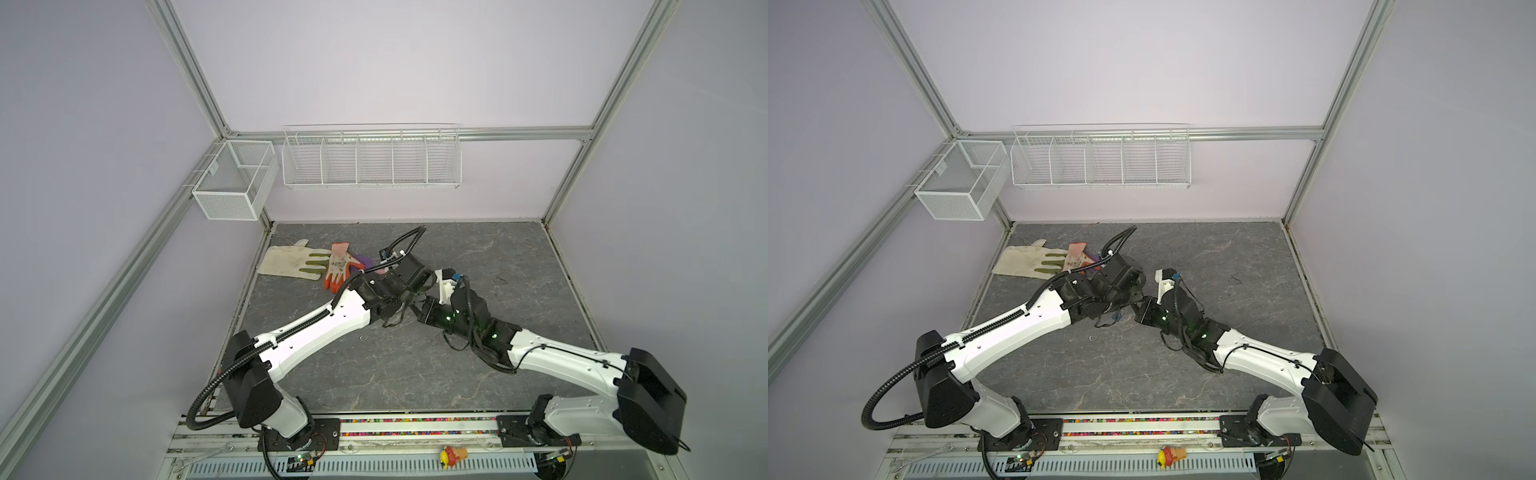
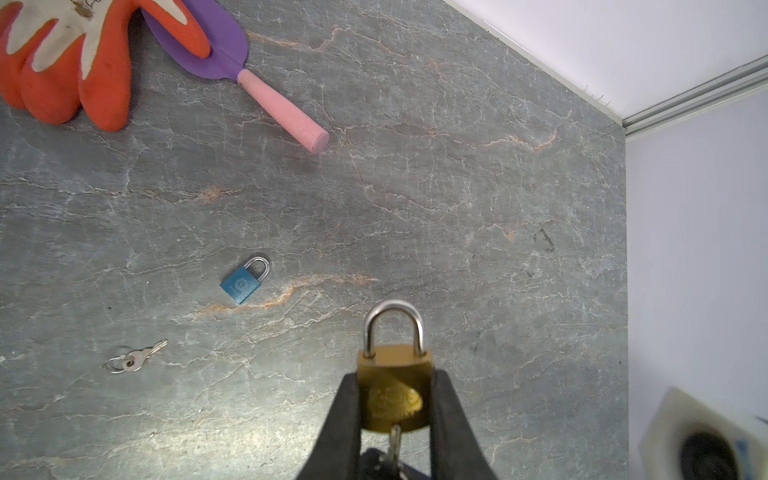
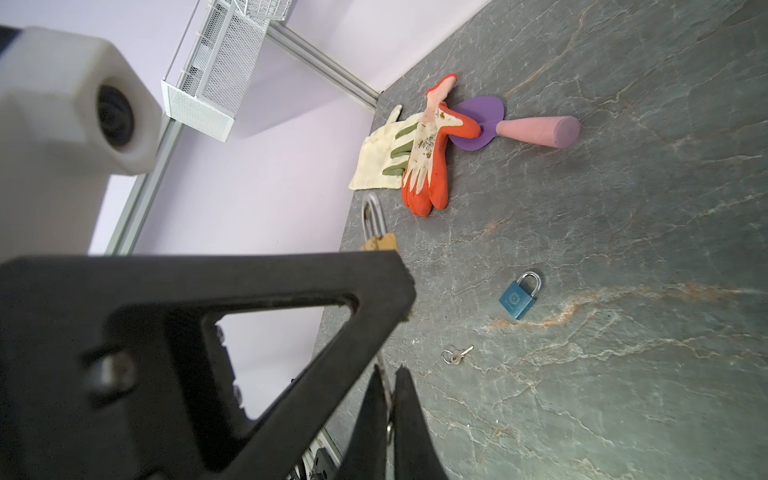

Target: Unlock with the key

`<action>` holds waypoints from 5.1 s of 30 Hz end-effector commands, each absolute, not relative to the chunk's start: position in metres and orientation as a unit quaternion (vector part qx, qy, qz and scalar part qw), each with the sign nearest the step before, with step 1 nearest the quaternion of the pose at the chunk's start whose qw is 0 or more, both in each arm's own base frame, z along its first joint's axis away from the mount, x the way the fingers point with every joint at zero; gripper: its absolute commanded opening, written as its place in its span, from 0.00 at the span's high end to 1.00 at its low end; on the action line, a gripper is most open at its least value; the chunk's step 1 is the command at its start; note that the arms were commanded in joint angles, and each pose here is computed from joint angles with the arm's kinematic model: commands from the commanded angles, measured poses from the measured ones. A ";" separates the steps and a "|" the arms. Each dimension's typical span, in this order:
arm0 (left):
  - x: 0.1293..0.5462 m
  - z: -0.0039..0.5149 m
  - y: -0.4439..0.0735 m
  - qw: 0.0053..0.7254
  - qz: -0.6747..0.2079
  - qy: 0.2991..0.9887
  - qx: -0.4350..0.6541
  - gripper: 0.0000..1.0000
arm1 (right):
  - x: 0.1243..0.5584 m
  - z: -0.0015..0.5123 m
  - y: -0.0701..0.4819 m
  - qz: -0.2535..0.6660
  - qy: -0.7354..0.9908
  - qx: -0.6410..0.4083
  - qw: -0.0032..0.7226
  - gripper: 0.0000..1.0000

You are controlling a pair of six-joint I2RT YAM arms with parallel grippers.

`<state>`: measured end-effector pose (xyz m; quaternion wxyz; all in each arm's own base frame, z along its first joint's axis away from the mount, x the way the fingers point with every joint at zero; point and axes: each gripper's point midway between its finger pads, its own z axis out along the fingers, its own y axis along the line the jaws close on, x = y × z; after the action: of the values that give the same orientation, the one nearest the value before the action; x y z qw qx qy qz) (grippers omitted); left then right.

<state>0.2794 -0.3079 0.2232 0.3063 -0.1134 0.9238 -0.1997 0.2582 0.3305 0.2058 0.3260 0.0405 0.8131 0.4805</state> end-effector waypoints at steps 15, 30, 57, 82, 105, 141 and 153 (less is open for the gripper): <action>0.277 0.231 -0.316 0.315 -0.203 0.922 -0.095 1.00 | 0.262 0.211 0.318 0.474 0.813 0.051 0.334 0.94; 0.276 0.226 -0.321 0.309 -0.204 0.925 -0.089 1.00 | 0.261 0.223 0.321 0.489 0.805 0.045 0.334 0.94; 0.258 0.212 -0.319 0.287 -0.165 0.943 -0.039 1.00 | 0.265 0.253 0.323 0.540 0.781 0.008 0.313 0.94; 0.210 0.165 -0.315 0.208 -0.096 0.973 0.014 1.00 | 0.270 0.304 0.297 0.567 0.705 0.009 0.426 0.94; 0.243 0.188 -0.304 0.258 -0.111 0.959 -0.039 1.00 | 0.250 0.254 0.297 0.507 0.780 -0.059 0.362 0.80; 0.265 0.243 -0.303 0.335 -0.214 0.911 -0.109 1.00 | 0.254 0.225 0.314 0.508 0.790 -0.049 0.339 0.85; 0.258 0.242 -0.309 0.314 -0.231 0.916 -0.099 1.00 | 0.255 0.238 0.319 0.520 0.774 -0.060 0.356 0.94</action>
<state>0.2630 -0.3071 0.2346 0.3229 -0.0934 0.9183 -0.2091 0.2531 0.3150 0.2210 0.3320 -0.0522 0.7938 0.5069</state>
